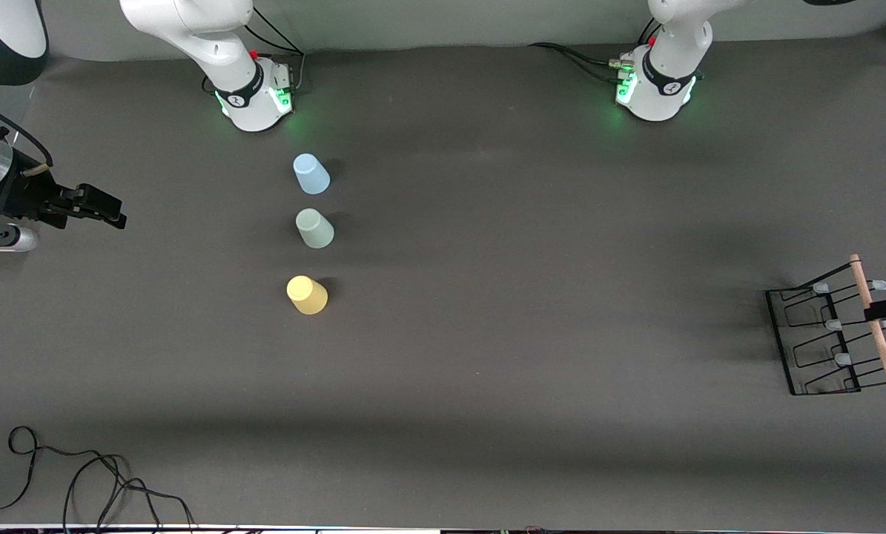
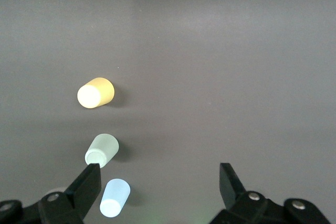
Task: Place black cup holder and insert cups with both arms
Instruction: 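Reach the left gripper down and grasp the wooden rod of the black rack, then carry the black rack with the left gripper to the table middle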
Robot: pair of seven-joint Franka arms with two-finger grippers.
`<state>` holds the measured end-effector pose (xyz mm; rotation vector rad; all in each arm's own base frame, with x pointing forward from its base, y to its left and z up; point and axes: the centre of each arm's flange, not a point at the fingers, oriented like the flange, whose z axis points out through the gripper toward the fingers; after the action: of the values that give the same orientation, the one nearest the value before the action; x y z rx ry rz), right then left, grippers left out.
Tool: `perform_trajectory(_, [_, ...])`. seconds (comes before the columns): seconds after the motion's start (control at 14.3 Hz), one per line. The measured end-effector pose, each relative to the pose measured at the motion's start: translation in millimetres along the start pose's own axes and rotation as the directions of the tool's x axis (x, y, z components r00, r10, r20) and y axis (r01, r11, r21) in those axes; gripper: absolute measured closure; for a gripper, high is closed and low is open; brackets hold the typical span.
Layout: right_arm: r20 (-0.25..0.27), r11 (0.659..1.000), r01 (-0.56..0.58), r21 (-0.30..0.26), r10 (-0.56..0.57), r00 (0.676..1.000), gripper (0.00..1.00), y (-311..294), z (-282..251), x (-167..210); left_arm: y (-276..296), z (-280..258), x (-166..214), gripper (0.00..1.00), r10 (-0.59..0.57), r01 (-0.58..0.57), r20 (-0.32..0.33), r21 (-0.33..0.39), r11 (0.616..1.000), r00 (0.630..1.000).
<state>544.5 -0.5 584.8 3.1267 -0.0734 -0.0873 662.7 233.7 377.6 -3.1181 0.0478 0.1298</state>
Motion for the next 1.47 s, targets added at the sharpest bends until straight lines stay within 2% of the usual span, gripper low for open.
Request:
perform_trajectory(0.14, [0.001, 1.000, 0.000, 0.000, 0.000, 1.000, 0.00, 0.0, 0.1, -0.1, -2.2, 18.7, 5.5, 0.30, 0.000, 0.000, -0.002, 0.002, 1.000, 1.000])
perform_trajectory(0.21, [0.001, 1.000, 0.000, 0.000, 0.000, 1.000, 0.00, 0.0, 0.1, -0.1, -3.4, 27.2, 7.0, 0.30, 0.000, 0.000, -0.001, 0.001, 1.000, 1.000])
perform_trajectory(0.28, [0.001, 1.000, 0.000, 0.000, 0.000, 1.000, 0.00, 0.0, 0.1, -0.1, -4.2, 33.9, 7.7, 0.39, 0.000, 0.000, 0.003, 0.000, 1.000, 1.000])
perform_trajectory(0.35, [0.001, 1.000, 0.000, 0.000, 0.000, 1.000, 0.00, 0.0, 0.1, -0.2, -4.5, 38.9, 7.6, 0.39, 0.002, -0.002, 0.009, -0.002, 1.000, 1.000])
perform_trajectory(0.49, [0.001, 1.000, 0.000, 0.000, 0.000, 1.000, 0.00, 0.0, 0.1, -0.2, -5.2, 40.8, 7.0, 0.53, 0.023, -0.023, 0.012, -0.003, 1.000, 1.000])
perform_trajectory(0.56, [0.001, 1.000, 0.000, 0.000, 0.000, 1.000, 0.00, 0.0, 0.1, -0.2, -5.6, 40.9, 6.8, 0.53, 0.030, -0.030, 0.012, -0.004, 1.000, 0.999])
perform_trajectory(0.63, [0.002, 1.000, 0.000, 0.000, 0.000, 1.000, 0.00, 0.0, 0.1, -0.2, -5.9, 40.8, 6.7, 0.60, 0.032, -0.032, 0.012, -0.004, 0.999, 0.999])
perform_trajectory(0.77, [0.002, 1.000, 0.000, 0.000, 0.000, 1.000, 0.00, 0.0, 0.1, -0.2, -6.2, 40.0, 6.7, 0.84, 0.035, -0.035, 0.011, -0.003, 0.999, 0.999])
perform_trajectory(1.26, [0.001, 1.000, 0.000, 0.000, 0.000, 1.000, 0.00, 0.0, 0.1, -0.2, 17.3, 19.6, 3.5, 0.84, 0.032, -0.031, 0.050, -0.028, 0.999, 0.998])
perform_trajectory(1.47, [0.002, 1.000, 0.000, 0.000, 0.000, 1.000, 0.00, 0.0, 0.1, -0.2, 76.3, -18.8, 5.9, 0.84, 0.012, -0.011, 0.070, -0.026, 1.000, 0.997])
